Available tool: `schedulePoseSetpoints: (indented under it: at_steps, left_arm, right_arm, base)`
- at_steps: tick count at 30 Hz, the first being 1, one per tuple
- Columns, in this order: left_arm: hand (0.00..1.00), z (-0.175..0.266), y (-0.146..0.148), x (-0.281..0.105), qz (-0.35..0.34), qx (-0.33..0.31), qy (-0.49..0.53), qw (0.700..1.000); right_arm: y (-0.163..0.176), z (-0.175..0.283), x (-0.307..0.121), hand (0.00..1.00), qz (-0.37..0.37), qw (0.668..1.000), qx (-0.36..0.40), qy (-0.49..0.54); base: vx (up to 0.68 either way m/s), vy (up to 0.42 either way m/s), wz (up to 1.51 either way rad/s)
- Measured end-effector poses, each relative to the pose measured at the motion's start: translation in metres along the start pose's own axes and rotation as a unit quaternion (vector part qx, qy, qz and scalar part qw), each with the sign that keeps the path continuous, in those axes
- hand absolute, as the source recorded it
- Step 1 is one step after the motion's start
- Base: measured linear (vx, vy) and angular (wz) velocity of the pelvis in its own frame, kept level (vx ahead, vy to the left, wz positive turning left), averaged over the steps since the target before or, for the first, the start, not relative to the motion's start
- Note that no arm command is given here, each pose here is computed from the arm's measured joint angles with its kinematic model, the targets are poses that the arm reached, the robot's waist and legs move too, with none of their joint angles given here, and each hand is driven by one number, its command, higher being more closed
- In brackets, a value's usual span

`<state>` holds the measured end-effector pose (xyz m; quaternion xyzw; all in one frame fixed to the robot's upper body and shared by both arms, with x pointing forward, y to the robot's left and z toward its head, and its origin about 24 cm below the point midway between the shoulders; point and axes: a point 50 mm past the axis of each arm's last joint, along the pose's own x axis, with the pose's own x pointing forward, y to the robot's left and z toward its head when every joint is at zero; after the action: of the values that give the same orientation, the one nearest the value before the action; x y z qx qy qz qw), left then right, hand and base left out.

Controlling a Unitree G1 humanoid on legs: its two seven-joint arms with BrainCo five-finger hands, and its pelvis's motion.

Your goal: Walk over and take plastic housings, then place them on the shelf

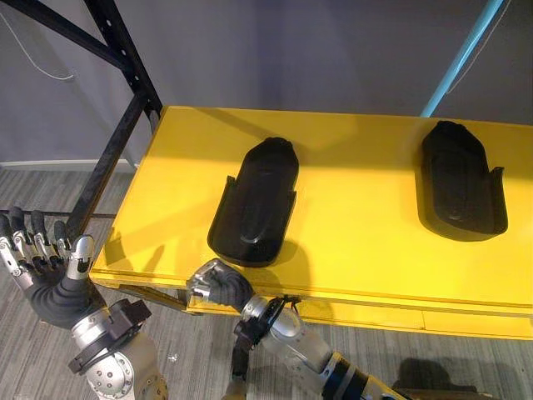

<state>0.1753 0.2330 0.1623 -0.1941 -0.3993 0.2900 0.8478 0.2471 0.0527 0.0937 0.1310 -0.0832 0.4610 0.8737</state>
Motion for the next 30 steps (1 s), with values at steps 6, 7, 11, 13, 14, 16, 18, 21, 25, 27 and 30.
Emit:
schedulePoseSetpoints:
  at_steps: [6, 7, 11, 13, 14, 16, 18, 21, 25, 27, 30]
  left_arm:
    - [0.0, -0.002, 0.0, -0.002, 0.008, -0.005, 0.005, 1.0]
    - [0.0, -0.002, 0.0, -0.002, 0.008, -0.005, 0.005, 1.0]
    - [0.0, -0.003, 0.002, -0.003, 0.01, -0.004, 0.01, 1.0]
    - [0.0, -0.003, 0.003, -0.003, 0.012, -0.007, 0.013, 1.0]
    - [0.0, -0.003, 0.003, -0.004, 0.008, -0.005, 0.014, 1.0]
    - [0.0, -0.003, 0.003, -0.004, 0.006, -0.005, 0.015, 1.0]
    - [0.0, -0.004, 0.003, -0.004, 0.006, -0.005, 0.017, 1.0]
    - [0.0, -0.008, 0.004, -0.005, 0.005, -0.004, 0.024, 1.0]
    - [0.0, -0.014, 0.003, -0.005, 0.005, -0.002, 0.037, 0.999]
    - [0.0, -0.016, -0.001, -0.007, -0.003, -0.009, 0.044, 0.999]
    - [0.0, -0.019, -0.007, -0.008, -0.021, -0.017, 0.053, 0.998]
  right_arm:
    - [-0.023, 0.019, 0.011, 1.0, -0.05, 0.998, -0.045, -0.022]
    - [-0.026, 0.021, 0.011, 1.0, -0.059, 0.997, -0.045, -0.026]
    - [-0.046, 0.028, 0.009, 1.0, -0.115, 0.991, -0.055, -0.036]
    - [-0.051, 0.031, 0.01, 1.0, -0.125, 0.989, -0.061, -0.04]
    - [-0.054, 0.033, 0.01, 1.0, -0.132, 0.988, -0.064, -0.042]
    - [-0.053, 0.034, 0.01, 1.0, -0.135, 0.988, -0.063, -0.045]
    - [-0.053, 0.034, 0.01, 1.0, -0.137, 0.988, -0.063, -0.045]
    - [-0.055, 0.035, 0.01, 1.0, -0.14, 0.987, -0.062, -0.046]
    - [-0.056, 0.034, 0.008, 1.0, -0.144, 0.987, -0.059, -0.047]
    - [-0.049, 0.042, -0.004, 1.0, -0.133, 0.987, -0.05, -0.076]
    - [-0.042, 0.063, -0.03, 1.0, -0.12, 0.983, -0.046, -0.133]
  base:
    - [-0.01, 0.003, 0.01]
    - [-0.04, 0.008, 0.04]
    - [-0.03, 0.007, 0.02]
    - [0.0, 0.0, 0.0]
    - [0.0, 0.0, 0.0]
    - [0.0, 0.0, 0.0]
    - [0.0, 0.0, 0.0]
    - [-0.01, 0.006, 0.04]
    - [-0.02, 0.005, 0.09]
    - [-0.01, 0.002, 0.02]
    - [-0.01, 0.001, -0.03]
